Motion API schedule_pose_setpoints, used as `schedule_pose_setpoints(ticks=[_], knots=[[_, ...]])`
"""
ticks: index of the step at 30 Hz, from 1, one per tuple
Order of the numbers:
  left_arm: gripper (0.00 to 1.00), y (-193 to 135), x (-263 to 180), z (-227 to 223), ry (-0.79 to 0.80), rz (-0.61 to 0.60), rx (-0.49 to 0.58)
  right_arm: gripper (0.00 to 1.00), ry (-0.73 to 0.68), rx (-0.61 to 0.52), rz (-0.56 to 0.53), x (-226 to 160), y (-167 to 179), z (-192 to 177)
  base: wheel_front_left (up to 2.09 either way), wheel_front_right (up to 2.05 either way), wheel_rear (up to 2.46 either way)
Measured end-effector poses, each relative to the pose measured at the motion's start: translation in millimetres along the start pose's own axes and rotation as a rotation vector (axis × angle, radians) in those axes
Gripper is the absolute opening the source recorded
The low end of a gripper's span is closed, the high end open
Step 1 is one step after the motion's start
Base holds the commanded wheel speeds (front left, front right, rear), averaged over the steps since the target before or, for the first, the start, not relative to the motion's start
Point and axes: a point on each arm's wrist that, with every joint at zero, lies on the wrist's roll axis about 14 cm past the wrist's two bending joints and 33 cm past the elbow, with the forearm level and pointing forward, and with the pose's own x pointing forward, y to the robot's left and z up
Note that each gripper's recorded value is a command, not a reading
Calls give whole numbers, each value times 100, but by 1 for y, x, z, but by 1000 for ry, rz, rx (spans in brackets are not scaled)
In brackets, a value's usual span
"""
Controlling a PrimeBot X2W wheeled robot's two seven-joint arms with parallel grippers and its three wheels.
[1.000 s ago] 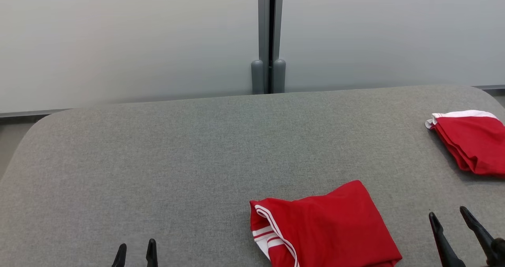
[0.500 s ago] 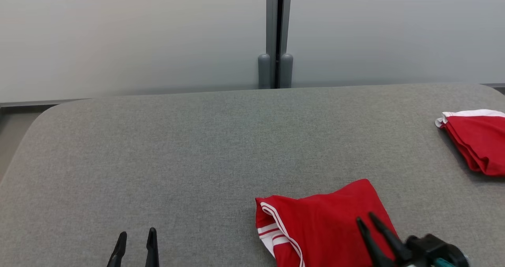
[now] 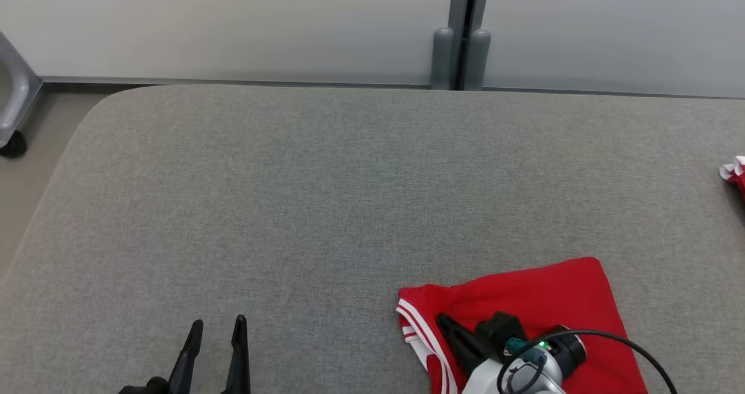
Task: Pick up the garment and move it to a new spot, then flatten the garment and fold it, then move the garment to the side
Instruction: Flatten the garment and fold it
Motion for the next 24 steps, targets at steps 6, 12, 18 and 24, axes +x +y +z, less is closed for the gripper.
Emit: schedule_pose_setpoints(ticks=[6, 12, 18, 24], knots=[[100, 6, -2, -1, 3, 24, -3, 0, 26, -18, 87, 12, 22, -4, 0, 0, 0], [100, 1, -1, 1, -6, 13, -13, 7, -12, -14, 121, 10, 35, 3, 0, 0, 0], [100, -2, -4, 6, -21, -5, -8, 4, -202, 42, -11, -9, -2, 50, 0, 0, 0], [100, -10, -5, 11, -41, -52, 16, 85, -324, -11, -325, -91, -91, 64, 0, 0, 0]])
